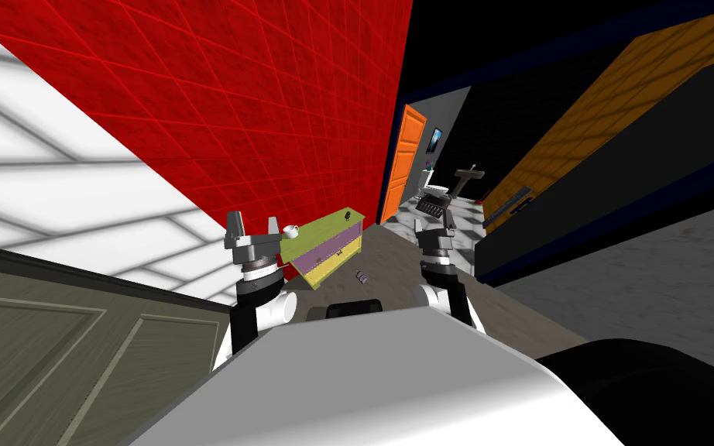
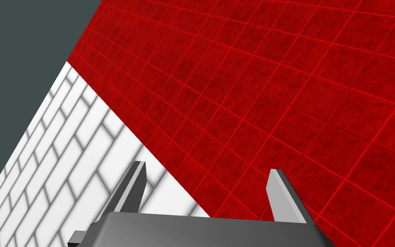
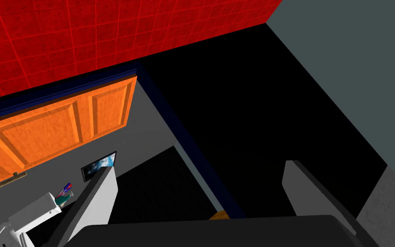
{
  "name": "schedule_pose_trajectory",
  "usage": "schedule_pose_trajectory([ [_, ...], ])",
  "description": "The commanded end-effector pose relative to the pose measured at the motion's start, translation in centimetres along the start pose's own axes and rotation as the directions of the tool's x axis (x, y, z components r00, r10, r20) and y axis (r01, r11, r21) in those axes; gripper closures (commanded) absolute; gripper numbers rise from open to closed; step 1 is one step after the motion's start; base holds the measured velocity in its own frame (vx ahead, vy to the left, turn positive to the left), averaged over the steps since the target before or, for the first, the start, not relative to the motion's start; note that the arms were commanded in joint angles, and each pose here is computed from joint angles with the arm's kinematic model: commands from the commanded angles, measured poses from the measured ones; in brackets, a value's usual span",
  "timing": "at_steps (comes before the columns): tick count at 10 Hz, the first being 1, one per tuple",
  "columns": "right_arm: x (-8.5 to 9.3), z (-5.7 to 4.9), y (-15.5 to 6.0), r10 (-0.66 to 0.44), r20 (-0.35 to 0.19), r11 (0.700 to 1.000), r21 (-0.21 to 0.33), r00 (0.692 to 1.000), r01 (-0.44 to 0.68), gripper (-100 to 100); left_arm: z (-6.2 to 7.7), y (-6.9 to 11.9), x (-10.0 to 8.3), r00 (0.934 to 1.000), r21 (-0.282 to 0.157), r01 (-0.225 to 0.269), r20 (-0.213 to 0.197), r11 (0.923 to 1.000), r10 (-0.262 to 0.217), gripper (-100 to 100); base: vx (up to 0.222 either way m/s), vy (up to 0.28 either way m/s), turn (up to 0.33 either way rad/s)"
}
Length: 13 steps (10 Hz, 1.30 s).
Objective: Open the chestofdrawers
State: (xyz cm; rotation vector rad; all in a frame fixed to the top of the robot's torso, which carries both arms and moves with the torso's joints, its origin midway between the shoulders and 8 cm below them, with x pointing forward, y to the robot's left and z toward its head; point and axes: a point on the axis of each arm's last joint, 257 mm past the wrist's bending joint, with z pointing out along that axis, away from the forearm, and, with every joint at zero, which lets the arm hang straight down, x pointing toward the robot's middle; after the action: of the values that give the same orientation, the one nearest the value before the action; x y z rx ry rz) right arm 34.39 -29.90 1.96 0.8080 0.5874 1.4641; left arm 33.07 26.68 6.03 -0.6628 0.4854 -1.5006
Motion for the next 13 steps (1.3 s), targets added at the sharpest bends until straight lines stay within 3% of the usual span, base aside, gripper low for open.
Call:
schedule_pose_trajectory([
  [1, 0.0, 0.0, 0.0, 0.000, 0.000, 1.000, 0.000, 1.000, 0.000, 0, 0.0, 0.0, 0.0, 1.0000, 0.000, 0.000, 0.000, 1.0000, 0.000, 0, 0.000, 0.000, 0.000],
  [9, 0.0, 0.0, 0.0, 0.000, 0.000, 1.000, 0.000, 1.000, 0.000, 0, 0.0, 0.0, 0.0, 1.0000, 0.000, 0.000, 0.000, 1.0000, 0.000, 0, 0.000, 0.000, 0.000],
  [10, 0.0, 0.0, 0.0, 0.000, 0.000, 1.000, 0.000, 1.000, 0.000, 0, -0.3, 0.9, 0.2, 0.9997, -0.015, -0.003, -0.026, 0.9999, 0.003, -100, 0.033, -0.012, 0.037],
  [13, 0.0, 0.0, 0.0, 0.000, 0.000, 1.000, 0.000, 1.000, 0.000, 0, -1.0, 2.8, 0.3, 0.9980, -0.048, -0.007, -0.064, 0.9988, 0.004, -100, 0.068, -0.027, 0.038],
])
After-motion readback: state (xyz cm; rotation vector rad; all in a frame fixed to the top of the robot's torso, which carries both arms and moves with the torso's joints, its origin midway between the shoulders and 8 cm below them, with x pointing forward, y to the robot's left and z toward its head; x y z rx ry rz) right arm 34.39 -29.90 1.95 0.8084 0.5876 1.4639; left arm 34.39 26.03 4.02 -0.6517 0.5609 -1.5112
